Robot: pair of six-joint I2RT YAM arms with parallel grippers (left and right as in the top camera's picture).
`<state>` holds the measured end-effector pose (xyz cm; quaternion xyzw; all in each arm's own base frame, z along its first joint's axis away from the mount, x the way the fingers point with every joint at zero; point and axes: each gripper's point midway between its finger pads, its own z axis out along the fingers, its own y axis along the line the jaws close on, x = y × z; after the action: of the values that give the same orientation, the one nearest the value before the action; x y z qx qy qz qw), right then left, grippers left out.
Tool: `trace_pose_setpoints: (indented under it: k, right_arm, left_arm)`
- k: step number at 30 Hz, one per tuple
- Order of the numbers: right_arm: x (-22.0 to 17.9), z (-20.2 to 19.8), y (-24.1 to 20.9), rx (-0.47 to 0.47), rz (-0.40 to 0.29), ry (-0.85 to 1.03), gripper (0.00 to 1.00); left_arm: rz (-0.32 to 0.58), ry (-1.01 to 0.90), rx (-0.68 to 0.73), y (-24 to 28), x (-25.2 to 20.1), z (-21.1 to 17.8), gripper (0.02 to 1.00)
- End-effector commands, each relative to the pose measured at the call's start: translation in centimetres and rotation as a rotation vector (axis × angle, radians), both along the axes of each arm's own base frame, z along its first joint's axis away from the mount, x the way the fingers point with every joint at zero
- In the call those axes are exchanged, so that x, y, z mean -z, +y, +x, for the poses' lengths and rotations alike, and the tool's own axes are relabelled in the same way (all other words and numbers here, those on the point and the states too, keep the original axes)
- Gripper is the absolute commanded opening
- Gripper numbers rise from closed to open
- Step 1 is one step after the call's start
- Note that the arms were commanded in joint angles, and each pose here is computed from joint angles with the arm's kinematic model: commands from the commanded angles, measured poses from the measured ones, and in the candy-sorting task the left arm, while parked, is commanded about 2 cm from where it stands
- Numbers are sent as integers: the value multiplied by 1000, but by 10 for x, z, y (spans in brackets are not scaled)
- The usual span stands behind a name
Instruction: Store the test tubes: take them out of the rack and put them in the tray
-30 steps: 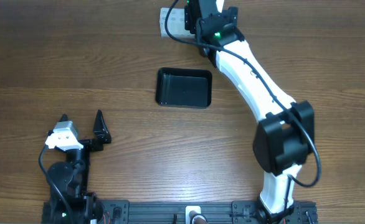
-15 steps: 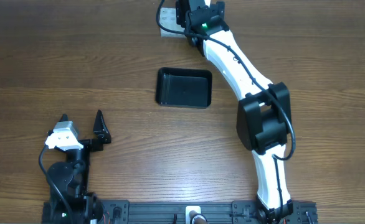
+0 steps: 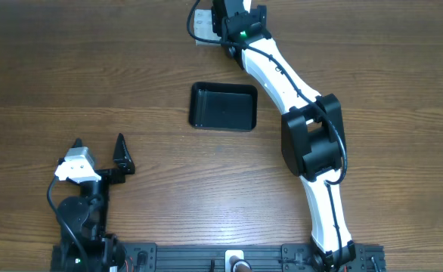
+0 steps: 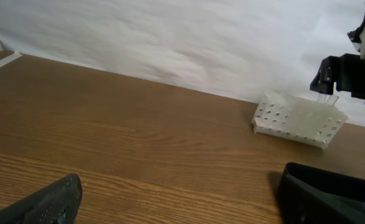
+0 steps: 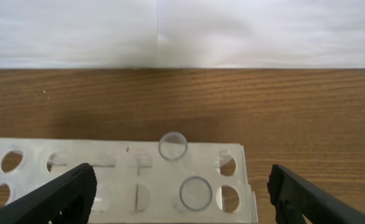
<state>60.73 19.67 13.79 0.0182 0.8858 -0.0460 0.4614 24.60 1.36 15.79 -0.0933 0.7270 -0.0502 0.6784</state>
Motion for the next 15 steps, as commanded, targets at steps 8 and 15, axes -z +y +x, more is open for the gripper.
trace_pose_setpoints:
  k: [8, 15]
  right_arm:
    - [19, 8, 5, -11, -7, 4, 847]
    - [23, 8, 5, -12, -10, 10, 827]
  left_arm:
    - [14, 3, 10, -1, 2, 0, 998]
    - [14, 3, 10, -1, 2, 0, 1000]
